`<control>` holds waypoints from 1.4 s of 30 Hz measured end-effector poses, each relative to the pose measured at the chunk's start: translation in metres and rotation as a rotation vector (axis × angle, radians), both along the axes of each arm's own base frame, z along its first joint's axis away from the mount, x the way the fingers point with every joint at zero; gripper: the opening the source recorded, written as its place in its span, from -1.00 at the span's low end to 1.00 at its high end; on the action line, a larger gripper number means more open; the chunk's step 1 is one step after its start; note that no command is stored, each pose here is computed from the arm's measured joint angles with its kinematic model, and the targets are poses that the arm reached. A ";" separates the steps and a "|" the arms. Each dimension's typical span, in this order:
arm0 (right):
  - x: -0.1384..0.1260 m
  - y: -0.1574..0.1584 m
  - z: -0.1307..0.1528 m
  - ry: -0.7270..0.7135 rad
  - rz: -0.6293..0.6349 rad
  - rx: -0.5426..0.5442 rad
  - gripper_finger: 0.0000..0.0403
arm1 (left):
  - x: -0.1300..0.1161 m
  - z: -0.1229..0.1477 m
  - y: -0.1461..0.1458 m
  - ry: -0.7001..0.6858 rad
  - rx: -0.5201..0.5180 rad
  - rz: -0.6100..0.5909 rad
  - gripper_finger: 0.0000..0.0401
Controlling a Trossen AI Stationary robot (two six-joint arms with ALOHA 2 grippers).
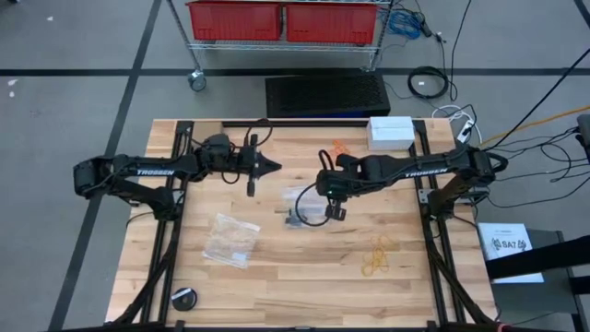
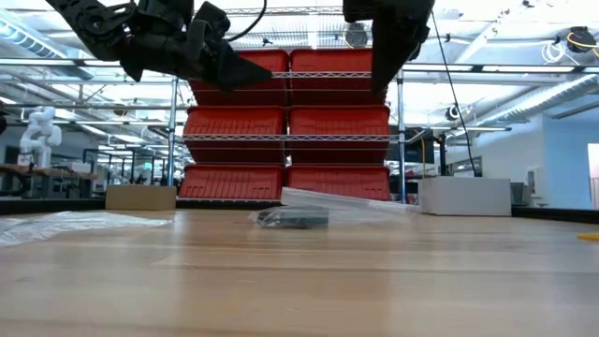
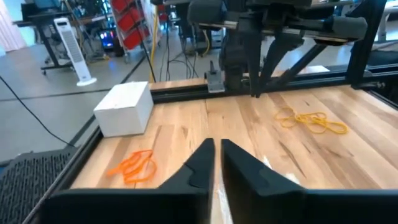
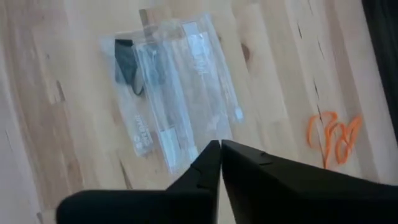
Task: Sort rubber bands
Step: Open the top transparent zip bag
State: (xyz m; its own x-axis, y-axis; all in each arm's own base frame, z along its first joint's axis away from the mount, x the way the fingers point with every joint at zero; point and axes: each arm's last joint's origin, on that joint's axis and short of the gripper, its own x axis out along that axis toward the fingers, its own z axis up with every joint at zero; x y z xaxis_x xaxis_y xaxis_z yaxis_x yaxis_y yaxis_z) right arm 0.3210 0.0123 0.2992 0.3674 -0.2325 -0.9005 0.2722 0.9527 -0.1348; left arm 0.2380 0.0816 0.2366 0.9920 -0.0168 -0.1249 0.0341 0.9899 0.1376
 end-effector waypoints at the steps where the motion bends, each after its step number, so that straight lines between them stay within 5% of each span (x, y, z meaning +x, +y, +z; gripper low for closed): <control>1: 0.002 0.000 -0.002 -0.003 0.002 0.007 -0.91 | 0.000 0.000 0.000 0.001 -0.001 0.000 -0.72; 9: 0.031 -0.021 -0.044 0.009 0.012 0.053 -0.39 | 0.000 -0.001 0.000 0.006 -0.004 0.001 -0.38; 14: 0.042 -0.061 -0.089 -0.016 0.035 0.136 -0.29 | -0.001 -0.004 0.000 0.040 -0.017 0.003 -0.35; 20: 0.043 -0.092 -0.127 -0.034 0.096 0.184 -0.36 | -0.001 -0.006 0.001 0.054 -0.022 0.010 -0.35; 26: 0.047 -0.090 -0.145 -0.016 0.164 0.244 -0.55 | -0.004 -0.006 0.007 0.062 -0.027 0.035 -0.35; 31: 0.051 -0.083 -0.143 -0.033 0.191 0.214 -0.94 | -0.004 -0.006 0.007 0.062 -0.027 0.036 -0.35; 42: 0.040 -0.046 -0.089 -0.113 0.227 0.044 -1.00 | -0.004 -0.006 0.010 0.060 -0.023 0.056 -0.35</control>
State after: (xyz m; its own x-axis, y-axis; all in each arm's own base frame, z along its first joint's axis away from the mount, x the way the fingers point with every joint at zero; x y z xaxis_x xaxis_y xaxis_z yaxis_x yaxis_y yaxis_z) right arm 0.3613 -0.0337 0.2097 0.5043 -0.0937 -0.8584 0.0613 0.9955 -0.0727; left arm 0.2336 0.0911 0.2305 0.9823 0.0346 -0.1843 -0.0136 0.9934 0.1140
